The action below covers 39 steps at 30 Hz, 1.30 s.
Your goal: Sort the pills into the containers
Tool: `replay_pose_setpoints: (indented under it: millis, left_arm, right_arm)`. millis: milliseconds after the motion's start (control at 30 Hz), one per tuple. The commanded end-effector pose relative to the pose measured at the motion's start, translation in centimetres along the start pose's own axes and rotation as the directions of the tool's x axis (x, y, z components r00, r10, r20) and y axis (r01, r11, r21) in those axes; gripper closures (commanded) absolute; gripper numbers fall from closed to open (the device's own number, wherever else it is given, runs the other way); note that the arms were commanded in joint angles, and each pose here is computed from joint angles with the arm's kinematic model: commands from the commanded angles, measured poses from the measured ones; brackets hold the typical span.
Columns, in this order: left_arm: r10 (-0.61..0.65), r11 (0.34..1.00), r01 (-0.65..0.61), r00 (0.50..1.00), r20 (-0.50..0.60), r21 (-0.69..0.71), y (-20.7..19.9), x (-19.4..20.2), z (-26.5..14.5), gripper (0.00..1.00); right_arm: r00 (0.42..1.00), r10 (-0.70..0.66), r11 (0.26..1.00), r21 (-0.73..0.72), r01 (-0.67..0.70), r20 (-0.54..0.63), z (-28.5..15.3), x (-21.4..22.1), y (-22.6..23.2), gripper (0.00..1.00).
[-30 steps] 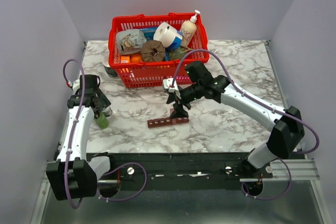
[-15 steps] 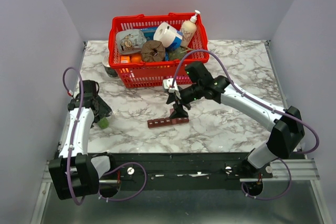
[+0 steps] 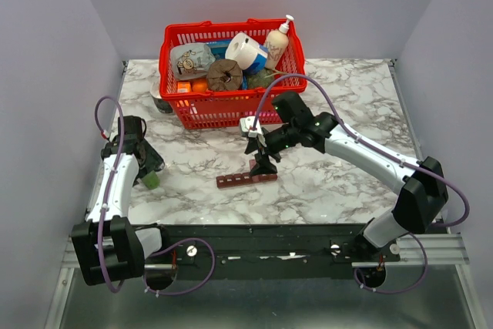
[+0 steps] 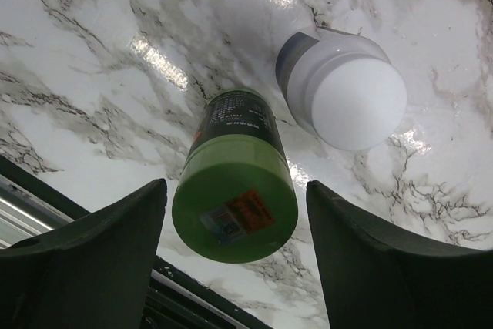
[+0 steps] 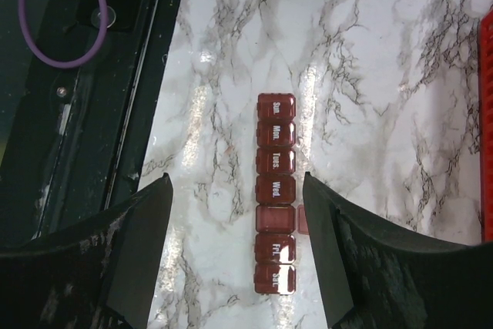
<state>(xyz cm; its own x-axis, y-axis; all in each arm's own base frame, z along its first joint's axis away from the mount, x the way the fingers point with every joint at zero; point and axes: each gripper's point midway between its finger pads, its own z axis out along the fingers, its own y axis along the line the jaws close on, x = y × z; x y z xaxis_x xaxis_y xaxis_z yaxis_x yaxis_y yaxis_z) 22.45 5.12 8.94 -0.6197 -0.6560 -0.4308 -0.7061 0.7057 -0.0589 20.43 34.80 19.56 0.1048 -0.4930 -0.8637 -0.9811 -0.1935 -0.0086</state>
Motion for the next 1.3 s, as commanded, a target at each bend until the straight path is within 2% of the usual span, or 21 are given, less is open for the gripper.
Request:
replay_pose_setpoints:
  millis: [0,100,200,233,300,333,433,567,700,800,867,933,967,1033,1100,1133,1200,1267]
  left_arm:
    - [0.004,1.000,-0.004,0.999,0.039,0.010,-0.3,-1.4,-0.2,0.23]
    - [0.003,1.000,-0.003,0.999,0.047,0.019,-0.4,-1.4,-0.1,0.34]
    - [0.006,0.999,-0.008,0.999,0.049,0.040,-0.7,-1.4,-0.4,0.55]
    - [0.009,0.999,-0.011,0.999,0.044,0.050,-0.9,-1.3,-0.5,0.66]
    - [0.016,0.996,-0.019,0.999,0.032,0.086,-1.4,-1.1,-1.0,0.76]
    - [0.019,0.995,-0.021,1.000,0.023,0.099,-1.6,-1.0,-1.3,0.86]
    - [0.045,0.984,-0.043,0.999,-0.007,0.170,-2.3,-0.1,-2.3,0.98]
    - [0.110,0.952,-0.095,0.993,-0.038,0.291,-3.6,1.6,-4.1,1.00]
    - [0.203,0.889,-0.178,0.979,-0.014,0.423,-6.1,2.8,-6.8,1.00]
    - [0.333,0.773,-0.288,0.943,0.026,0.565,-9.8,4.9,-9.7,1.00]
    - [0.417,0.648,-0.347,0.907,0.067,0.678,-12.8,6.8,-12.3,1.00]
    - [0.440,0.562,-0.368,0.891,0.109,0.740,-15.1,7.3,-14.1,1.00]
    - [0.497,0.477,-0.393,0.858,0.128,0.786,-16.2,9.1,-15.7,1.00]
    - [0.517,0.403,-0.409,0.840,0.165,0.819,-18.3,9.8,-17.3,1.00]
    - [0.579,0.324,-0.436,0.793,0.188,0.840,-19.8,11.8,-18.5,1.00]
    - [0.574,0.284,-0.447,0.788,0.222,0.848,-20.9,11.7,-19.8,1.00]
    - [0.614,0.241,-0.459,0.754,0.232,0.855,-22.2,13.2,-20.4,1.00]
    - [0.613,0.188,-0.460,0.746,0.262,0.868,-23.8,13.5,-22.1,1.00]
  right_arm:
    - [0.999,-0.020,0.999,-0.025,0.021,0.045,-0.1,-0.9,0.7,0.23]
    - [0.999,-0.021,0.999,-0.026,0.022,0.047,-0.1,-0.9,0.8,0.23]
    - [0.999,-0.018,0.999,-0.029,0.019,0.044,-0.1,-0.7,0.9,0.23]
    - [0.999,-0.018,0.999,-0.026,0.020,0.044,-0.2,-0.8,0.9,0.22]
    - [0.999,-0.023,0.999,-0.025,0.024,0.044,-0.2,-0.7,1.0,0.22]
    - [0.999,-0.026,0.999,-0.024,0.027,0.044,-0.3,-0.8,1.0,0.22]
    - [0.999,-0.029,0.999,-0.030,0.030,0.039,-0.3,-0.5,1.3,0.22]
    - [0.998,-0.044,0.998,-0.051,0.047,0.042,-0.5,-0.3,2.0,0.22]
    - [0.997,-0.052,0.995,-0.081,0.056,0.055,-0.6,-0.2,2.9,0.22]
    - [0.996,-0.053,0.991,-0.118,0.062,0.075,-0.7,-0.4,3.7,0.22]
    - [0.995,-0.057,0.989,-0.134,0.068,0.083,-0.8,-0.6,4.1,0.22]
    - [0.995,-0.052,0.988,-0.139,0.064,0.086,-1.0,-0.7,4.4,0.22]
    - [0.995,-0.047,0.989,-0.135,0.058,0.083,-1.2,-0.7,4.5,0.22]
    - [0.997,-0.043,0.991,-0.120,0.051,0.067,-1.4,-0.4,4.5,0.21]
    - [0.999,-0.013,0.996,-0.089,0.017,0.045,-2.0,0.0,4.5,0.21]
    - [0.999,0.004,0.997,-0.073,-0.001,0.040,-2.3,0.1,4.3,0.21]
    - [0.997,0.067,0.998,-0.013,-0.067,0.037,-3.5,0.3,3.5,0.20]
    - [0.994,0.106,0.994,0.035,-0.108,0.040,-4.6,0.5,2.9,0.19]
